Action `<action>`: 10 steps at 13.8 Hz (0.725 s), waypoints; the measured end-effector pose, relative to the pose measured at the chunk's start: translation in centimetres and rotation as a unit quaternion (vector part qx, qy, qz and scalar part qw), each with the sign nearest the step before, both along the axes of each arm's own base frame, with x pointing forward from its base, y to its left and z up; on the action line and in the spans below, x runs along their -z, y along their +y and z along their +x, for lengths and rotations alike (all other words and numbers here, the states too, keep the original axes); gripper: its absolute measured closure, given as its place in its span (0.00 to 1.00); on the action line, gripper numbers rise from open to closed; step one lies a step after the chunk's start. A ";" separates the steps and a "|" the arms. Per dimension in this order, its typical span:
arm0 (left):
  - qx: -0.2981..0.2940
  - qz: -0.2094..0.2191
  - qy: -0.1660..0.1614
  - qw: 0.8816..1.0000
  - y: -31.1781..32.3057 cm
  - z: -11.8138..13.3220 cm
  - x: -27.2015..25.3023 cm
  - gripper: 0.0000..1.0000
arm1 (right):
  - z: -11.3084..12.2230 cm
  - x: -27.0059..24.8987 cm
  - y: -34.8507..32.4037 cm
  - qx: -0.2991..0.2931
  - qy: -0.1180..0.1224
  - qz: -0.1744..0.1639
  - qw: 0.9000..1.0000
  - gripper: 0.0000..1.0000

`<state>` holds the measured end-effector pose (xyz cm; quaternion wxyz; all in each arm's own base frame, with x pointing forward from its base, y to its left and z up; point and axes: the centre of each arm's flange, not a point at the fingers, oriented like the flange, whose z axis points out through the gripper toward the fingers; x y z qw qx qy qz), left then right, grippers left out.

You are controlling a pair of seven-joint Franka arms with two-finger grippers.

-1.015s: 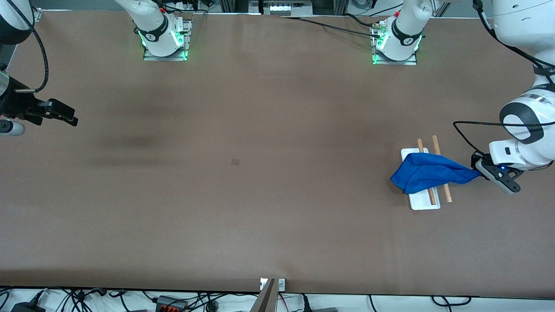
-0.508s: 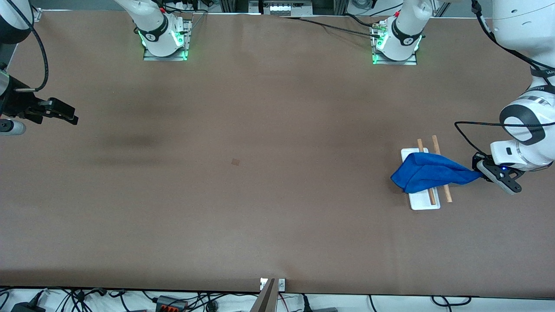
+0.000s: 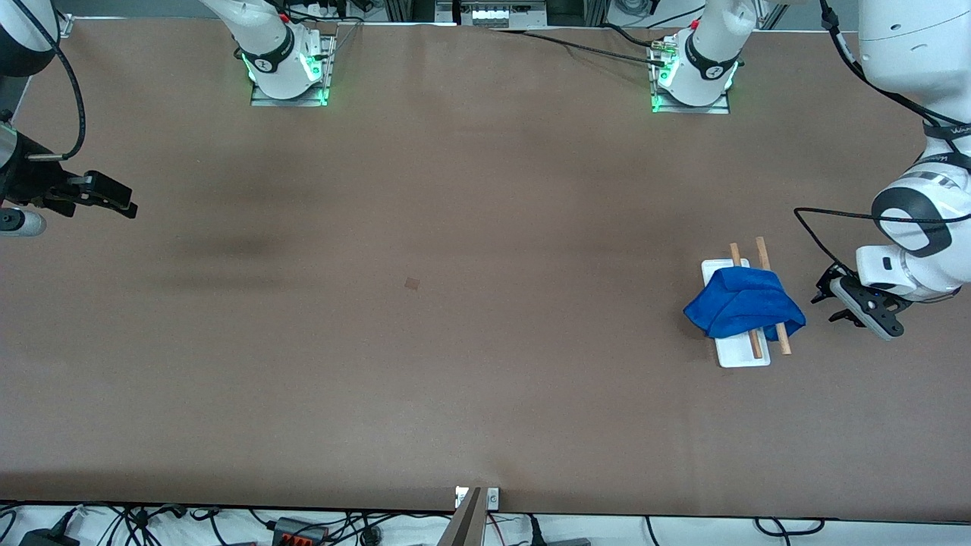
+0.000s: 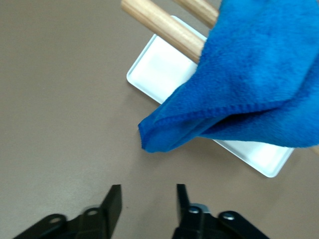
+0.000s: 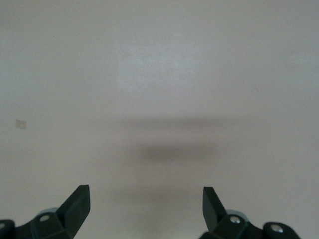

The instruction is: Pass towel and hang on rack

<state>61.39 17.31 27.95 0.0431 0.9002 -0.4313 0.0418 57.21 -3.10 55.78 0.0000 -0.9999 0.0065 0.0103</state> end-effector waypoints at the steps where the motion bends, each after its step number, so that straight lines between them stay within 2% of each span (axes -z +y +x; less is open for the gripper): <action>1: 0.001 -0.005 0.005 1.000 0.4 0.1 -0.7 0.33 | 0.0 0.0 0.0 0.000 0.000 0.000 1.000 0.00; 4: 0.005 -0.016 0.011 1.000 1.5 0.7 -3.7 0.04 | 0.0 0.0 0.0 0.000 0.000 0.000 1.000 0.00; 5: 0.007 -0.018 0.010 1.000 1.7 1.0 -4.8 0.00 | 0.0 0.0 0.0 0.000 0.000 0.000 1.000 0.00; 8: 0.020 -0.028 0.011 0.999 1.2 2.1 -7.5 0.00 | 0.0 0.0 0.0 0.000 0.000 0.000 1.000 0.00; 10: 0.016 -0.040 0.025 0.999 0.9 2.3 -9.2 0.00 | 0.0 0.0 0.0 0.000 0.000 0.000 1.000 0.00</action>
